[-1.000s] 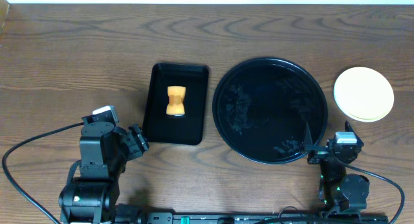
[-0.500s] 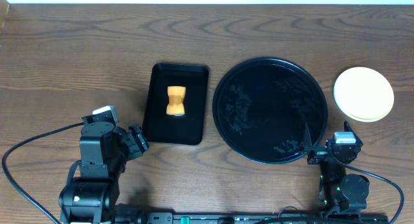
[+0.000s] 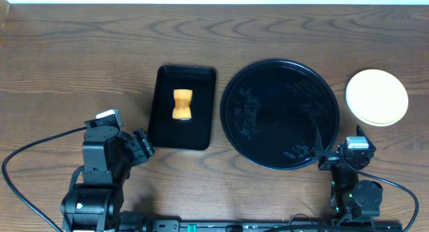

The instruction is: Clean dirty plates on tray and stack at the side

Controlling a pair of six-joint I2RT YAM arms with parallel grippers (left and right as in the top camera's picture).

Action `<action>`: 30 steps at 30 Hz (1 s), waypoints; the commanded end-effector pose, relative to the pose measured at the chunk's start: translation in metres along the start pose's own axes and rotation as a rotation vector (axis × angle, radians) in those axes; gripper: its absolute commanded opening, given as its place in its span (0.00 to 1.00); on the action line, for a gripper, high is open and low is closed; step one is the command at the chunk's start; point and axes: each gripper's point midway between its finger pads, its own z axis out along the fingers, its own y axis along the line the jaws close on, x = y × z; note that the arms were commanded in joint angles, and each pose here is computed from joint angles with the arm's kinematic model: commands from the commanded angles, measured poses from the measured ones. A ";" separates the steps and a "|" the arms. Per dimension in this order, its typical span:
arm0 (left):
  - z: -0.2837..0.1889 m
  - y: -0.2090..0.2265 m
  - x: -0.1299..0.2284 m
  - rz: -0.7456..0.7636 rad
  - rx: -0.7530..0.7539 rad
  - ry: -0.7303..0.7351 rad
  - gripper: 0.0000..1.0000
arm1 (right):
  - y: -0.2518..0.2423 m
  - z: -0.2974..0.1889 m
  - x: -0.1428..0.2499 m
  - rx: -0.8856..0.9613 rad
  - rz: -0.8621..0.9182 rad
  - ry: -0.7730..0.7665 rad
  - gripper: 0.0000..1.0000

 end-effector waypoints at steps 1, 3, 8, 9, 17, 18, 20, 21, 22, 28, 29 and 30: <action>0.000 0.004 0.002 -0.003 -0.018 0.002 0.78 | 0.002 0.000 0.000 -0.012 -0.012 -0.003 0.99; -0.003 0.007 0.005 -0.002 -0.026 0.006 0.78 | 0.002 0.000 0.000 -0.012 -0.012 -0.003 0.99; -0.004 0.006 0.003 0.030 0.008 -0.085 0.78 | 0.002 0.000 0.000 -0.012 -0.012 -0.003 0.99; -0.001 0.006 0.005 0.031 0.018 -0.109 0.78 | 0.002 0.000 0.000 -0.012 -0.012 -0.003 0.99; 0.025 0.014 0.007 -0.004 0.105 -0.420 0.78 | 0.002 0.000 0.000 -0.012 -0.012 -0.003 0.99; 0.026 0.014 0.003 -0.010 0.125 -0.485 0.78 | 0.002 0.000 0.000 -0.012 -0.012 -0.003 0.99; 0.026 0.014 -0.002 -0.012 0.148 -0.569 0.78 | 0.003 0.000 0.000 -0.013 -0.012 -0.003 0.99; 0.026 0.013 -0.004 -0.002 0.156 -0.609 0.78 | 0.002 0.000 0.000 -0.012 -0.012 -0.003 0.99; 0.024 0.013 -0.006 0.016 0.163 -0.649 0.78 | 0.002 0.000 0.000 -0.012 -0.012 -0.003 0.99; 0.033 0.013 0.000 0.147 0.130 -0.680 0.78 | 0.003 0.000 0.000 -0.013 -0.012 -0.003 0.99; 0.037 0.014 0.005 0.158 0.128 -0.654 0.78 | 0.002 0.000 0.000 -0.012 -0.012 -0.003 0.99; 0.042 0.015 0.011 0.161 0.122 -0.621 0.78 | 0.002 0.000 0.000 -0.012 -0.012 -0.003 0.99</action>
